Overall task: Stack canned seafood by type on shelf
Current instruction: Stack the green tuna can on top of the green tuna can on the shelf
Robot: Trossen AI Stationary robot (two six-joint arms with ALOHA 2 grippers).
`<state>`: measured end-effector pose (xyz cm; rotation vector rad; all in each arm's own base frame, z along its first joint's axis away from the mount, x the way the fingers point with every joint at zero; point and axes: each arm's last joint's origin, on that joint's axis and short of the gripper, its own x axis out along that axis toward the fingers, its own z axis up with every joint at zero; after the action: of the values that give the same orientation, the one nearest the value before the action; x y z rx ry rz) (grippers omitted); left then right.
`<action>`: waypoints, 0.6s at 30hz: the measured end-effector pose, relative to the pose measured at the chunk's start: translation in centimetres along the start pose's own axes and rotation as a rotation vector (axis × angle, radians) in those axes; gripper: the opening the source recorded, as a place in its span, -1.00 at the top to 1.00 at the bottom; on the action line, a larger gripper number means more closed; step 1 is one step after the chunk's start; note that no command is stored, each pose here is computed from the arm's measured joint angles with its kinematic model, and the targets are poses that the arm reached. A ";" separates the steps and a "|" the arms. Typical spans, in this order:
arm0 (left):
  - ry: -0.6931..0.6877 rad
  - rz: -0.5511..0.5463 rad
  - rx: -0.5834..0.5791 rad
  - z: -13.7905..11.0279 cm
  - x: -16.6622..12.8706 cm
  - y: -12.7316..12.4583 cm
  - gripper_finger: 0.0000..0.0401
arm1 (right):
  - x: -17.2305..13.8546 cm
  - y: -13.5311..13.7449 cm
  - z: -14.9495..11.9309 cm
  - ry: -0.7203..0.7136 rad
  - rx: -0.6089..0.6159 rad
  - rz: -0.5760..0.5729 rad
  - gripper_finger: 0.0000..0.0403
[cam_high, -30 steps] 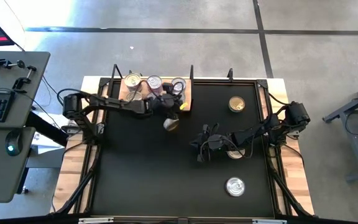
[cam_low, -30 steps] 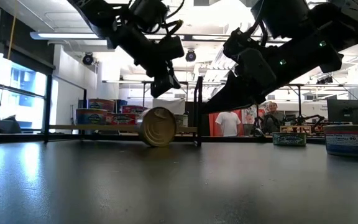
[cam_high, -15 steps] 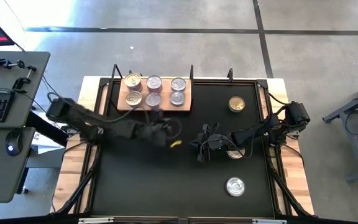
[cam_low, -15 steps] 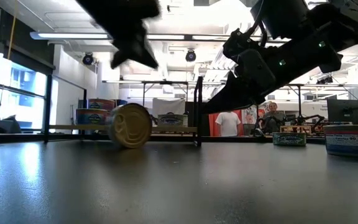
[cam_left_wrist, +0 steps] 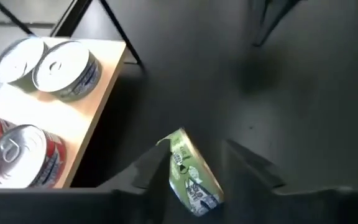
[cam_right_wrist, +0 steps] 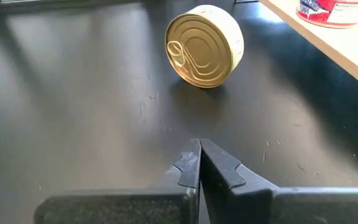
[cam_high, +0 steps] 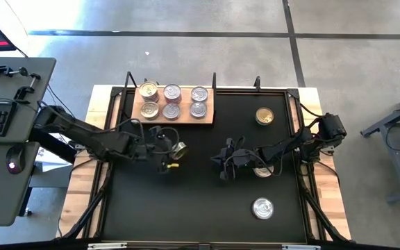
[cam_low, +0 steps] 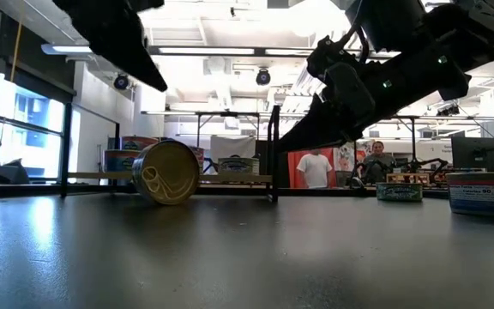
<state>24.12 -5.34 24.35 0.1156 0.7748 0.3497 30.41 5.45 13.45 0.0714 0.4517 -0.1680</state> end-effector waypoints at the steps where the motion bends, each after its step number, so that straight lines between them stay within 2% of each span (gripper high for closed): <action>1: 0.002 -0.002 -0.013 0.0 0.4 0.2 0.26 | 0.0 0.0 0.0 0.000 0.000 0.000 1.00; 6: -0.002 -0.056 -0.086 0.6 2.3 1.6 -0.17 | 0.0 0.0 0.0 0.001 0.004 0.000 1.00; 10: 0.072 -0.060 -0.136 0.4 4.5 2.7 -0.40 | 0.0 0.0 0.0 0.001 0.004 0.000 1.00; 18: 0.214 -0.057 -0.191 -1.1 9.7 3.3 -0.47 | 0.0 0.0 0.0 0.002 0.000 0.000 1.00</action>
<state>28.87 1.09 17.86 -0.1252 0.9498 0.3839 30.40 5.45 13.43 0.0718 0.4540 -0.1677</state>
